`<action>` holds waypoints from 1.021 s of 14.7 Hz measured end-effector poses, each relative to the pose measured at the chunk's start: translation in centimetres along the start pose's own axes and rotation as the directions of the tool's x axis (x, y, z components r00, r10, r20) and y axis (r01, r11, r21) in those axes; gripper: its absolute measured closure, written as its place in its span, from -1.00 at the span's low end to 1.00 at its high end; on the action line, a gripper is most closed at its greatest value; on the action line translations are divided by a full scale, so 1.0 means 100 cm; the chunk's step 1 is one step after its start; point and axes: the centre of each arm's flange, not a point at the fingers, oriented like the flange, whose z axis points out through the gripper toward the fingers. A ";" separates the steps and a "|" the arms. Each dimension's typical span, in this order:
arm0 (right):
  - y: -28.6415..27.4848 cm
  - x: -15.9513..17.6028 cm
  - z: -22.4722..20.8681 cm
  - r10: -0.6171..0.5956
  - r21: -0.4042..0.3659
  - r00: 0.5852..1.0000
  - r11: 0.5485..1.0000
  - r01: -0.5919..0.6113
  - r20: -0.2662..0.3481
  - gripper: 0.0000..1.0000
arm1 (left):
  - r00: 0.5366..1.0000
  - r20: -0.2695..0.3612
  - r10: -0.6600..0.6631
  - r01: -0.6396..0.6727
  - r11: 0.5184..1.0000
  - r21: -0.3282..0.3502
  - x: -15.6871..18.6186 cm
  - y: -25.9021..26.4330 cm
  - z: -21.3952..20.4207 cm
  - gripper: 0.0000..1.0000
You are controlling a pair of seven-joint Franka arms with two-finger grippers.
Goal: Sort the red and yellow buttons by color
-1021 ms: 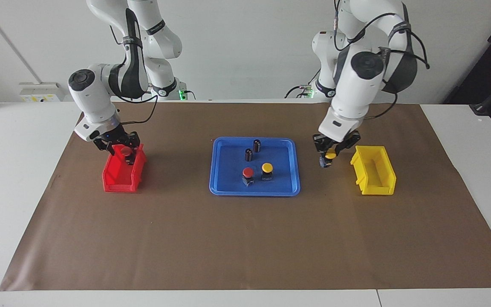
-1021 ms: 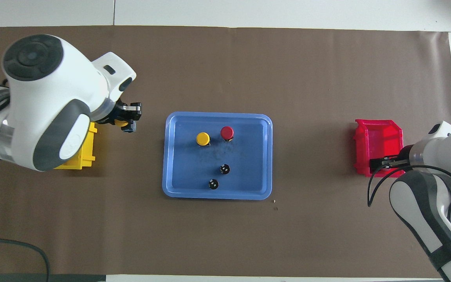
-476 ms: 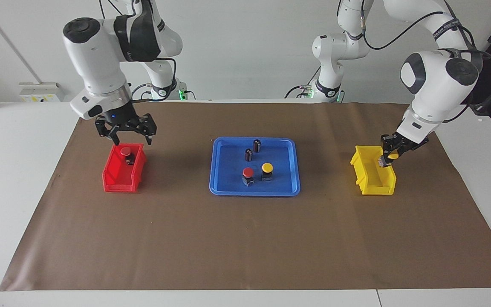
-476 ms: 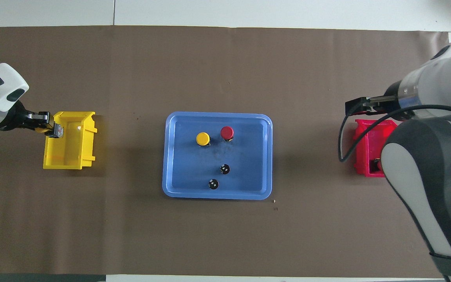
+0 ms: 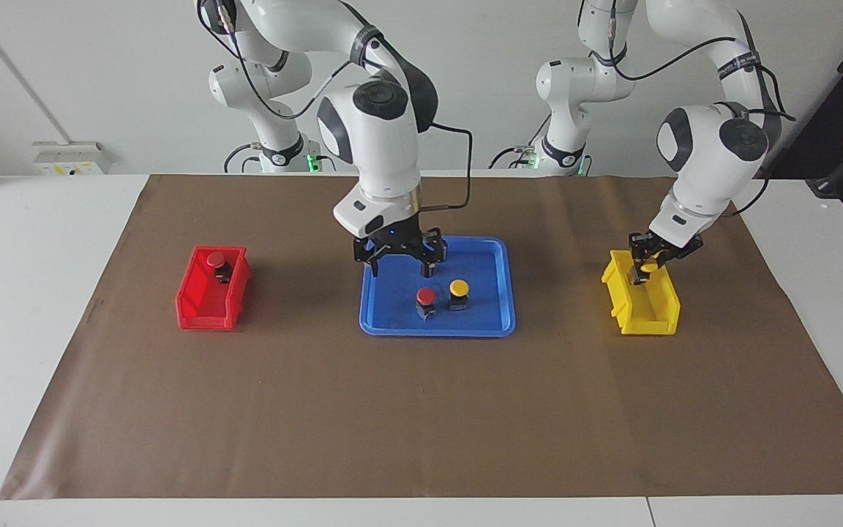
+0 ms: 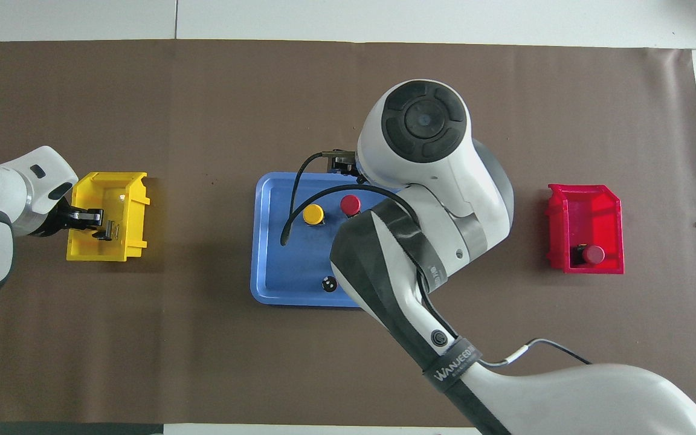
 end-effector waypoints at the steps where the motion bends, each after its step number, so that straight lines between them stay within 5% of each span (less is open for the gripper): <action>1: -0.007 -0.001 0.016 0.000 -0.006 1.000 1.000 0.000 -0.005 -0.97 | 1.000 -0.001 -0.002 0.002 1.000 -0.001 -0.003 -0.002 0.009 0.18; 7: -0.018 -0.020 0.066 -0.038 -0.023 0.999 0.999 0.038 0.007 -0.65 | 1.000 -0.021 -0.001 0.001 1.000 -0.001 -0.009 -0.002 0.030 0.17; 10: -0.017 -0.026 0.074 -0.043 -0.026 0.999 0.999 0.044 0.013 -0.56 | 1.000 -0.025 -0.003 0.003 1.000 -0.001 -0.009 -0.003 0.030 -0.27; 12: -0.014 -0.031 0.080 -0.045 -0.023 0.999 0.999 0.045 0.010 -0.54 | 0.999 -0.034 -0.004 0.004 1.000 0.000 -0.005 -0.004 0.022 -0.31; 13: -0.012 -0.033 0.083 -0.046 -0.023 0.999 0.999 0.046 0.011 -0.50 | 0.999 -0.036 -0.005 0.005 1.000 0.001 -0.001 -0.005 0.011 -0.31; 15: -0.010 -0.037 0.087 -0.048 -0.023 0.999 0.999 0.048 0.012 -0.45 | 0.999 -0.034 0.001 -0.001 1.000 0.004 0.011 -0.005 -0.034 -0.63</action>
